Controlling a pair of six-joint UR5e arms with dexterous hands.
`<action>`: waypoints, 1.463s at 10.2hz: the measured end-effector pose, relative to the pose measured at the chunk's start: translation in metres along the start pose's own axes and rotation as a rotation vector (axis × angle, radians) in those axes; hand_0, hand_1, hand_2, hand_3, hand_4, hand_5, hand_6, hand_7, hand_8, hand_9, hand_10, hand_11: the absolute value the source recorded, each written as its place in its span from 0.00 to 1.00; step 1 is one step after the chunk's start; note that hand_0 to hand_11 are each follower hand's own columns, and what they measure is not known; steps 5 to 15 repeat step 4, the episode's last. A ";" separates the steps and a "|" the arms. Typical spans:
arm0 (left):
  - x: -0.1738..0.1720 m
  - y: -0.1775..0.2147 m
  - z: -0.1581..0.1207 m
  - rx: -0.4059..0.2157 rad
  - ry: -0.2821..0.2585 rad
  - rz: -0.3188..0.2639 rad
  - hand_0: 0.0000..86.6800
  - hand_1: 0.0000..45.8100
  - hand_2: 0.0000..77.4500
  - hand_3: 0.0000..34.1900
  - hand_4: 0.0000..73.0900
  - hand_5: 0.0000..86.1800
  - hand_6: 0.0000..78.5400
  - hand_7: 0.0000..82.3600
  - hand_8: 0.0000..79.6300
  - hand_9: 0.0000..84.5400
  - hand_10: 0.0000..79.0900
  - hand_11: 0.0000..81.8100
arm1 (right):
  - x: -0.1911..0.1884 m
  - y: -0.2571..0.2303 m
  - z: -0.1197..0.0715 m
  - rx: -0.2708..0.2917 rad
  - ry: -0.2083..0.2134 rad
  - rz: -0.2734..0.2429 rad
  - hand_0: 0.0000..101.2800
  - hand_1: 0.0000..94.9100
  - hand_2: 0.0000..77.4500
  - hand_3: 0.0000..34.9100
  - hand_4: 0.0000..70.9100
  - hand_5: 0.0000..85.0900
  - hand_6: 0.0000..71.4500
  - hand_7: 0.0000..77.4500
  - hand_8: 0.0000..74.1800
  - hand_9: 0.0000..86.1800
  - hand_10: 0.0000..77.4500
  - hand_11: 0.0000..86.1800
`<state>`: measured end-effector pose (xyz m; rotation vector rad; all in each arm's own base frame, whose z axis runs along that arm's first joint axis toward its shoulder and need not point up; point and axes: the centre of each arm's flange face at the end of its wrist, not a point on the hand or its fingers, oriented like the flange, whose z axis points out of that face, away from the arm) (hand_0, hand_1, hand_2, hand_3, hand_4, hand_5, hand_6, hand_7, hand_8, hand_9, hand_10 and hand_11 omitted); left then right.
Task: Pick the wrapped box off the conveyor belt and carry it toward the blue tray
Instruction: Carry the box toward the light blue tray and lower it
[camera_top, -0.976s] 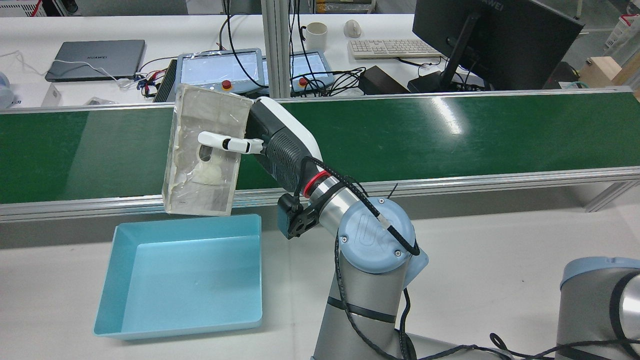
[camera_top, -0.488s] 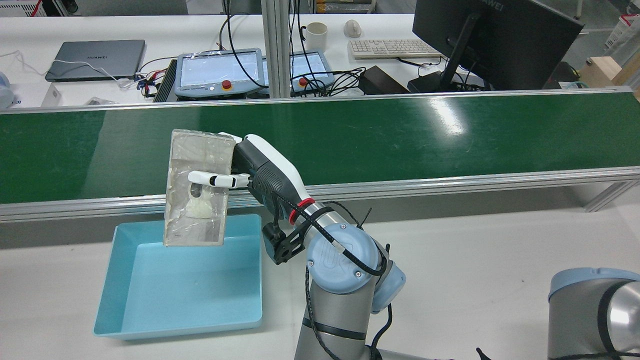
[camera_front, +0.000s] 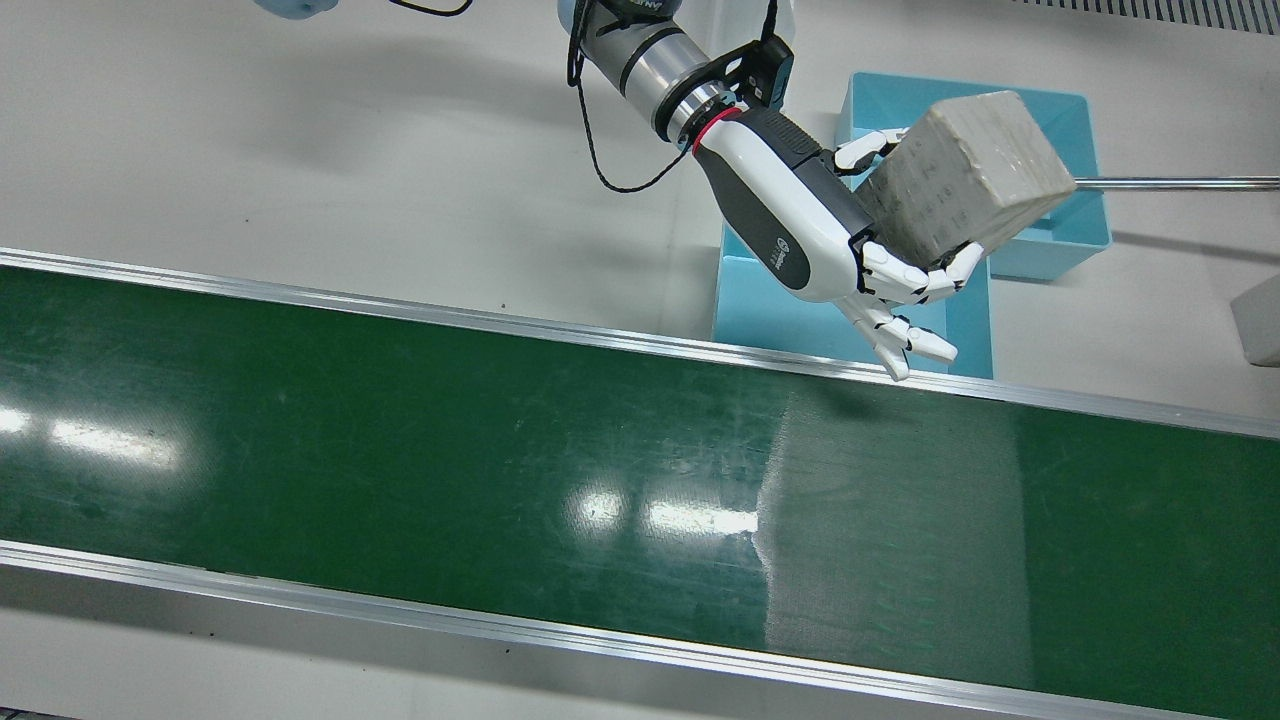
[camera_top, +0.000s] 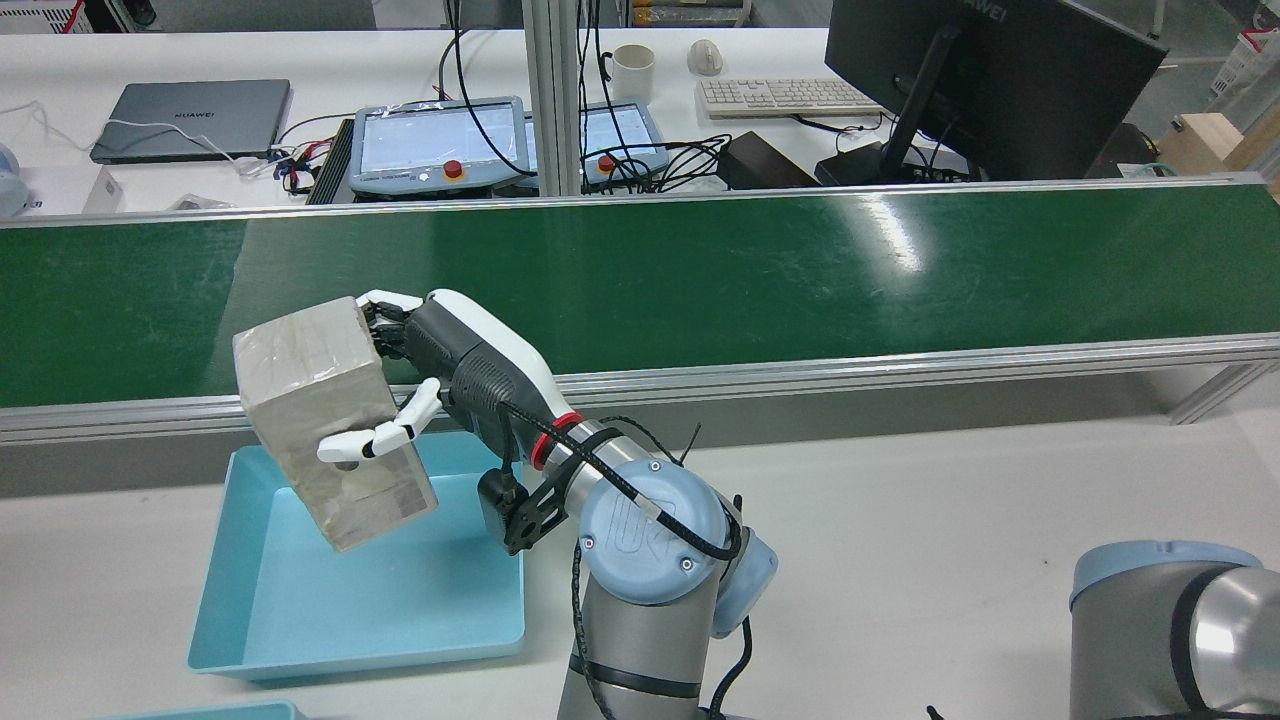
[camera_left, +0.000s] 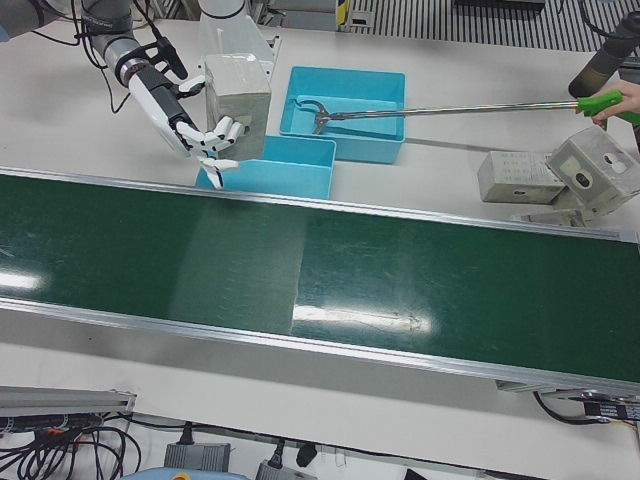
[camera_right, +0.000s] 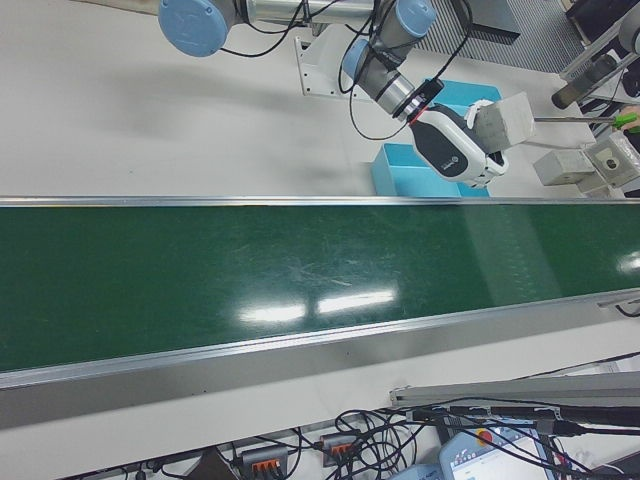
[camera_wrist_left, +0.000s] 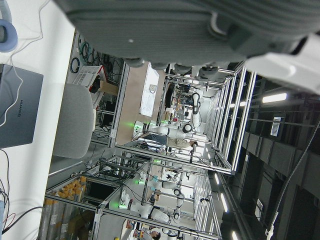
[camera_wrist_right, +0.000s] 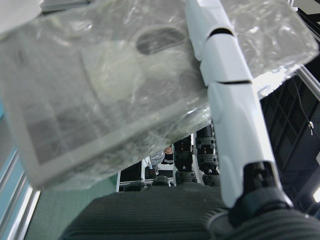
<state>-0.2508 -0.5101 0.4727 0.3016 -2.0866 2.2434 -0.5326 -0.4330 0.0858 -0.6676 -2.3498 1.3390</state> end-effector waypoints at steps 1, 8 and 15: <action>0.000 0.000 0.000 0.000 0.000 0.000 0.00 0.00 0.01 0.00 0.00 0.01 0.01 0.01 0.01 0.01 0.01 0.01 | 0.000 0.002 0.001 -0.004 0.002 0.002 0.51 0.29 0.16 0.00 0.25 0.42 0.22 0.46 0.00 0.13 0.00 0.02; 0.000 0.000 0.000 0.000 0.000 0.000 0.00 0.00 0.01 0.00 0.00 0.01 0.01 0.01 0.01 0.01 0.01 0.01 | 0.000 0.007 0.003 -0.012 0.001 0.006 0.51 0.20 0.02 0.00 0.18 0.21 0.07 0.05 0.00 0.01 0.00 0.02; 0.000 0.000 0.000 0.000 0.000 0.000 0.00 0.00 0.01 0.00 0.00 0.01 0.01 0.01 0.01 0.01 0.01 0.01 | 0.000 0.007 0.003 -0.012 0.001 0.006 0.51 0.20 0.02 0.00 0.18 0.21 0.07 0.05 0.00 0.01 0.00 0.02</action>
